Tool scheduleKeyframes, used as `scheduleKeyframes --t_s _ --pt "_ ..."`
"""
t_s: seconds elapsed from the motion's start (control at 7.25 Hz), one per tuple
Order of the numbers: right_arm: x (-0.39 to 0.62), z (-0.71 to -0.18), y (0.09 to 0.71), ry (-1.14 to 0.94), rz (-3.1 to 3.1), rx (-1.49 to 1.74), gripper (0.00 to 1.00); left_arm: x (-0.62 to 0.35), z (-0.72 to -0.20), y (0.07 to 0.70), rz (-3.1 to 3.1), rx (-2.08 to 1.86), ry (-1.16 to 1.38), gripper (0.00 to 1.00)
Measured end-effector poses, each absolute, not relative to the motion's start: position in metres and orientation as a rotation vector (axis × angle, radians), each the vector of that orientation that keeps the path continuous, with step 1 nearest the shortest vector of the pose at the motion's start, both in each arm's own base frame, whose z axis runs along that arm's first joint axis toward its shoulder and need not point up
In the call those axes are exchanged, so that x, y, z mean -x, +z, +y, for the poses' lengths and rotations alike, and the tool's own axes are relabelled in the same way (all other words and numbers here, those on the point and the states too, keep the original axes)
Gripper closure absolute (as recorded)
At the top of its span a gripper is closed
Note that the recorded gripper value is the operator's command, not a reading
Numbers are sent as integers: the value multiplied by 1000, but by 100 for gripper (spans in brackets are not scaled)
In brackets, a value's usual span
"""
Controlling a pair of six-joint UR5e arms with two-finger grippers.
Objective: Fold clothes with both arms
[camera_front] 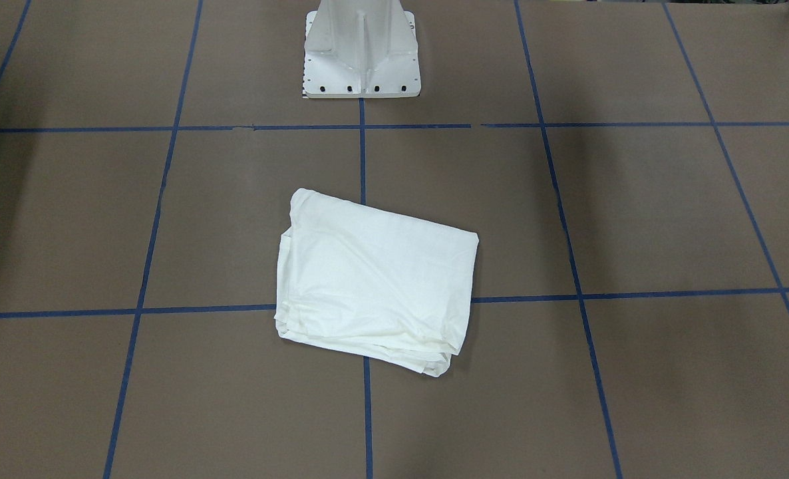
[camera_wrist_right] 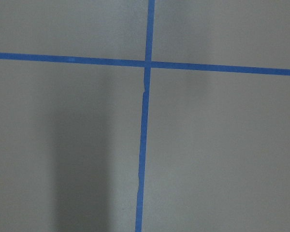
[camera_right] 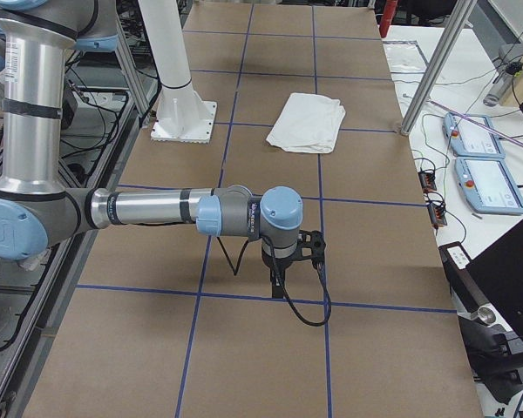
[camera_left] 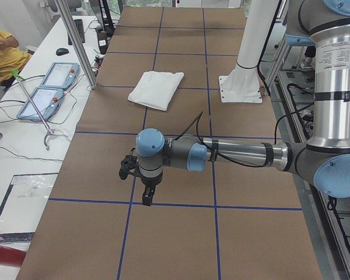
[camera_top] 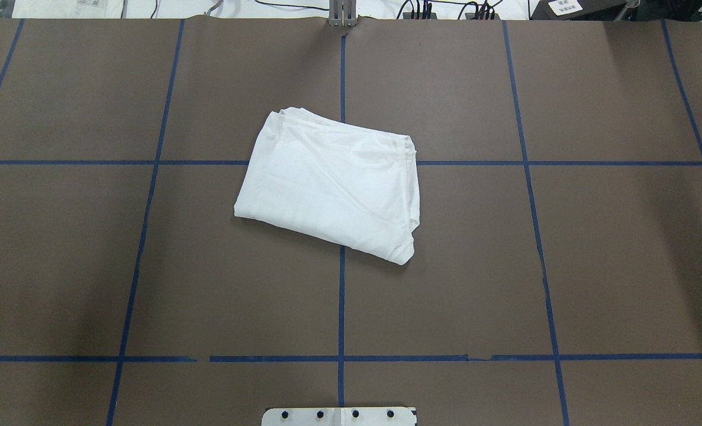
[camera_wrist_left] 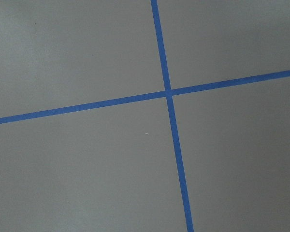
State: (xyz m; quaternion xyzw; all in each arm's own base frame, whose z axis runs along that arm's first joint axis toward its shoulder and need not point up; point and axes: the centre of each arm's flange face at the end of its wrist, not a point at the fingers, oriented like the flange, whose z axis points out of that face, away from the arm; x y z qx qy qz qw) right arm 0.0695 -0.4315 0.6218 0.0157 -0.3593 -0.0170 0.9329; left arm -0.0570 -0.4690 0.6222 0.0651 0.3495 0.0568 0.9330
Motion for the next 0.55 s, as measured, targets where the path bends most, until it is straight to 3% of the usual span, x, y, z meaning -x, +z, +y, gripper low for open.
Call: scheduleKeyframes --t_s 0.55 --pt "-72 -428 624 -28 -733 -28 0 57 -466 626 716 -126 114 0"
